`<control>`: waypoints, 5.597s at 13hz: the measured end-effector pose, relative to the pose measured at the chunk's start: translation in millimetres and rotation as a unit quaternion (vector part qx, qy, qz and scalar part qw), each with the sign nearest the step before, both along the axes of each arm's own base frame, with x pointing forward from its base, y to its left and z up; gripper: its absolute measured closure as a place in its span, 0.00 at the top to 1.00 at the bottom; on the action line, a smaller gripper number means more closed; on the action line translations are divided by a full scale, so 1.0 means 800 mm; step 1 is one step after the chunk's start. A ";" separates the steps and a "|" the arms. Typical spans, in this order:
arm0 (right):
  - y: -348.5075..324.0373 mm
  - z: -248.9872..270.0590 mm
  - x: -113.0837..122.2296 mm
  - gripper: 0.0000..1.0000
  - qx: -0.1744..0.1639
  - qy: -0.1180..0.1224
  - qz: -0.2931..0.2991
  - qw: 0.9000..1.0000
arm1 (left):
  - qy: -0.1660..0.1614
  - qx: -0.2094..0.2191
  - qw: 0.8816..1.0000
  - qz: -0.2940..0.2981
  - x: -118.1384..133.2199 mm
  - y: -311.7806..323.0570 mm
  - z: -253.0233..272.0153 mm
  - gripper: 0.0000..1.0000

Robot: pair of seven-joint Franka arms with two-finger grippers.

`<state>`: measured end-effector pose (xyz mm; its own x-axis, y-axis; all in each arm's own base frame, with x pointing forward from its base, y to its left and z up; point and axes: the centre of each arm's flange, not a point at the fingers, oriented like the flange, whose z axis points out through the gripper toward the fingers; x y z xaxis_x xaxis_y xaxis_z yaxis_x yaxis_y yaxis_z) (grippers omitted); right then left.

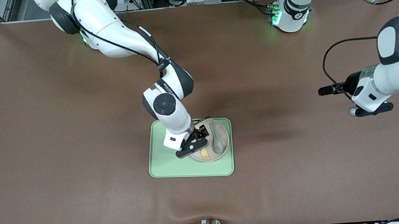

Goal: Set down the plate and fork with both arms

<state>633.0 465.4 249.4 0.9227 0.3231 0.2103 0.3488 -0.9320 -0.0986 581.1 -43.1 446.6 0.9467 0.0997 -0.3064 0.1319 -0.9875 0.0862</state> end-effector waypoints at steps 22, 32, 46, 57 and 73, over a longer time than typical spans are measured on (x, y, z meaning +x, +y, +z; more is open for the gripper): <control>0.015 -0.059 -0.016 0.59 -0.021 -0.005 -0.003 1.000 | -0.134 0.045 0.987 -0.076 -0.072 0.009 0.264 1.00; 0.028 -0.075 -0.029 0.42 -0.034 -0.005 0.014 0.999 | -0.146 0.045 0.985 -0.082 -0.078 0.000 0.292 1.00; 0.027 -0.029 -0.019 0.17 -0.049 0.012 0.000 0.999 | -0.129 0.055 0.988 -0.070 -0.052 -0.029 0.248 1.00; -0.109 -0.018 0.046 0.17 -0.062 0.066 -0.091 0.992 | -0.147 0.048 0.982 -0.104 -0.047 -0.019 0.251 1.00; -0.140 -0.013 0.035 1.00 -0.062 0.075 -0.134 0.986 | -0.142 0.052 0.985 -0.080 -0.048 -0.018 0.249 1.00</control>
<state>661.3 353.5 238.7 0.9962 0.0776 0.0396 0.0780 -0.9969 -0.0107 543.0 -57.5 645.6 0.9988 -0.0416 -0.0238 -0.0418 -0.9991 -0.0061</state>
